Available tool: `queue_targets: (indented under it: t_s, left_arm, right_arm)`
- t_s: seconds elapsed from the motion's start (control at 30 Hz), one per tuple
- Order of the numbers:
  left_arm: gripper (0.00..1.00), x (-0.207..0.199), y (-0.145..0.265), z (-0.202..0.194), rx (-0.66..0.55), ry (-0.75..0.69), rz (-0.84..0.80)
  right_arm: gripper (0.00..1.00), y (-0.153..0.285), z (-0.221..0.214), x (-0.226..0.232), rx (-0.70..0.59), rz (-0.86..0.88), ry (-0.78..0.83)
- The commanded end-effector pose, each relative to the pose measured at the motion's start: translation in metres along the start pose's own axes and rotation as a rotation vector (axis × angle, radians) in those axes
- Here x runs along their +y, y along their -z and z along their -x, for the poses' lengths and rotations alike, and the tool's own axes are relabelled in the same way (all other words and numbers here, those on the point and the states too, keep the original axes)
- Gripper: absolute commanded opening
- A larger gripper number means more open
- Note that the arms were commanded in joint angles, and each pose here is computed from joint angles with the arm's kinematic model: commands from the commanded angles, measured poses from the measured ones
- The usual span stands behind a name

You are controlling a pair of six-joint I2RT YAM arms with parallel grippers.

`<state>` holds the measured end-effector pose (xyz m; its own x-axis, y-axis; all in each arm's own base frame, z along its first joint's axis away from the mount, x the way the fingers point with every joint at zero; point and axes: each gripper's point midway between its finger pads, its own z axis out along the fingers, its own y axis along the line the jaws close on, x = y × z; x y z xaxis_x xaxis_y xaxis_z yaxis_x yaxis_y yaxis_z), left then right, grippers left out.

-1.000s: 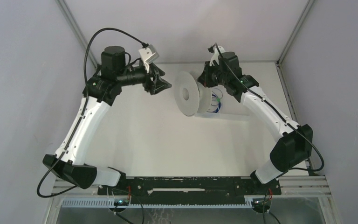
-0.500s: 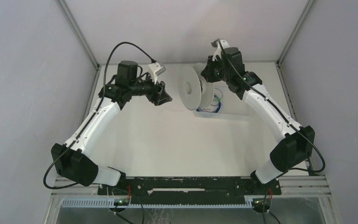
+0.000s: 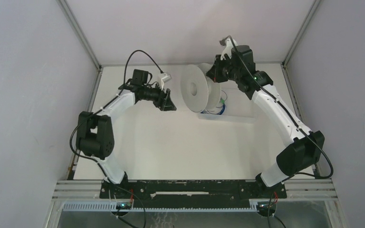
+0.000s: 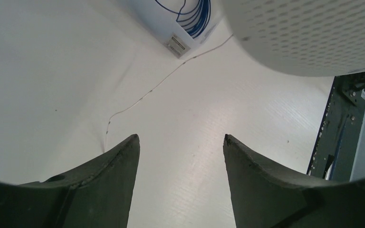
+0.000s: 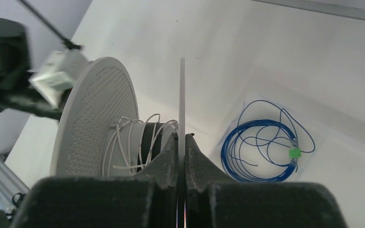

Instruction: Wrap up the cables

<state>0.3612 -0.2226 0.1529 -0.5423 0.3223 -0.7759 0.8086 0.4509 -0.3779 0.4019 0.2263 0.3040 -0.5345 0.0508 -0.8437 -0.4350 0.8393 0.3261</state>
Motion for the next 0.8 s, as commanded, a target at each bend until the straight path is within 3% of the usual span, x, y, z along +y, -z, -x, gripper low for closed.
queue_targets:
  t_s: [0.0, 0.33, 0.77]
  left_arm:
    - [0.70, -0.003, -0.008, 0.010, -0.038, -0.099, -0.094]
    - [0.84, 0.006, -0.024, -0.002, -0.011, -0.100, -0.141]
    - [0.79, -0.051, -0.027, -0.016, -0.027, -0.170, -0.457]
  right_arm:
    - [0.00, 0.063, 0.073, 0.048, -0.217, 0.160, 0.020]
    - [0.00, 0.089, 0.077, 0.071, -0.210, 0.288, -0.010]
    - [0.00, 0.097, 0.082, 0.077, -0.215, 0.312, -0.021]
